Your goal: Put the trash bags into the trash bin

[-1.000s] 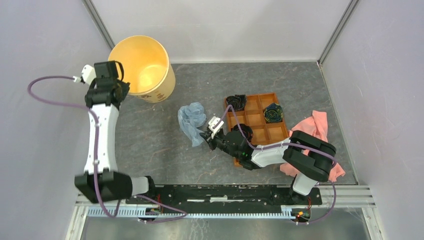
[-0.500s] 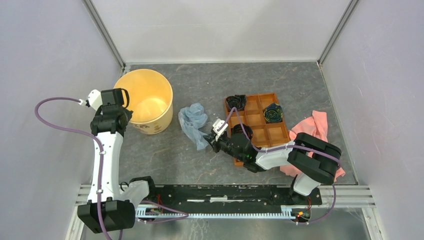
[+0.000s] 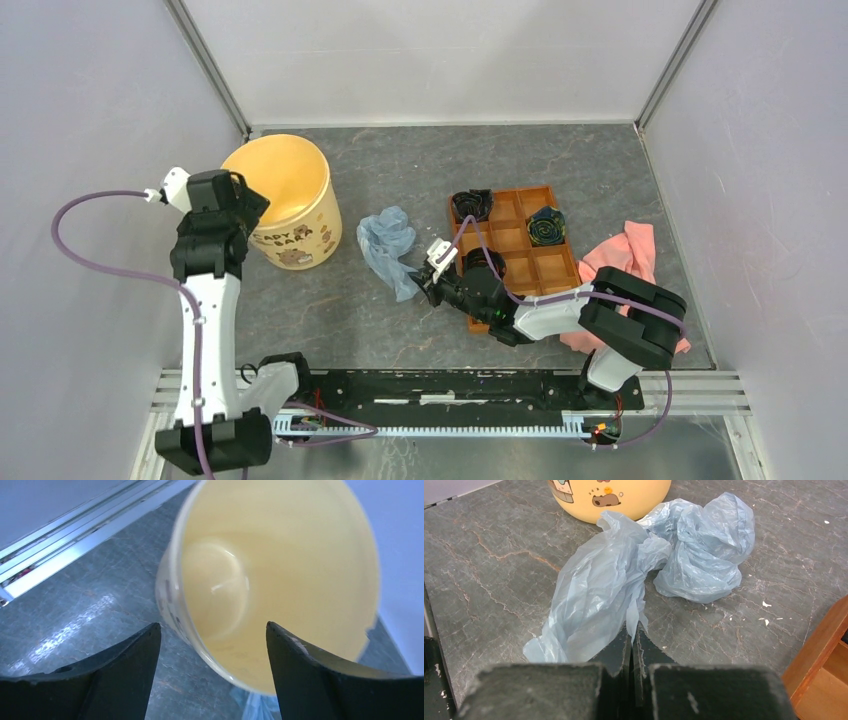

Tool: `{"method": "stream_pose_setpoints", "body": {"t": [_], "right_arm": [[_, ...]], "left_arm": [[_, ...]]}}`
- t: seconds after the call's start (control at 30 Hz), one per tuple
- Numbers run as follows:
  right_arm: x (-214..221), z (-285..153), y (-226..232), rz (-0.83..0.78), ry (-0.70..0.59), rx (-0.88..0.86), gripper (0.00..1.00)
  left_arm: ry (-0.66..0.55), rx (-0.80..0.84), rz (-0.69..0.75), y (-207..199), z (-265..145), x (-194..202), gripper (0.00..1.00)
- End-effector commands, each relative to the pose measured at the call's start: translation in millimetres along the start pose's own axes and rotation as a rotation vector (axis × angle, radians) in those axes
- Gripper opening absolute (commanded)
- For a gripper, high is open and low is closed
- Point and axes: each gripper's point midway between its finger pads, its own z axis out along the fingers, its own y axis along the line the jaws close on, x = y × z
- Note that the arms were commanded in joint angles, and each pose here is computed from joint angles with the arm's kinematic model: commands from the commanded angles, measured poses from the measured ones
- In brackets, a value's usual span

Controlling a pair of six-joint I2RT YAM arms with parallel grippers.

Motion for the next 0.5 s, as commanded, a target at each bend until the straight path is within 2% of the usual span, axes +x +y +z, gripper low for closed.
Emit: {"method": "stream_pose_setpoints", "body": {"t": [0.0,0.07,0.13,0.17,0.23,0.47], "right_arm": [[-19,2,-2,0.005,-0.046,0.015,0.00],[-19,2,-2,0.006,-0.043,0.016,0.00],[-18,2,-3,0.011,-0.042,0.020,0.00],[-17,2,-3,0.017,-0.039,0.024,0.00],[-16,2,-4,0.029,-0.031,0.032,0.00],[-10,1,-9,0.064,-0.010,0.063,0.00]], "left_arm": [[0.006,0.288,0.078,-32,-54,-11,0.83],[0.065,0.533,0.139,-59,-80,7,0.85],[0.163,0.760,0.165,-81,-104,33,0.99],[0.227,0.857,0.173,-88,-117,48,1.00],[0.290,0.922,0.183,-87,-125,65,1.00],[0.455,0.958,0.150,-54,-115,141,1.00]]}}
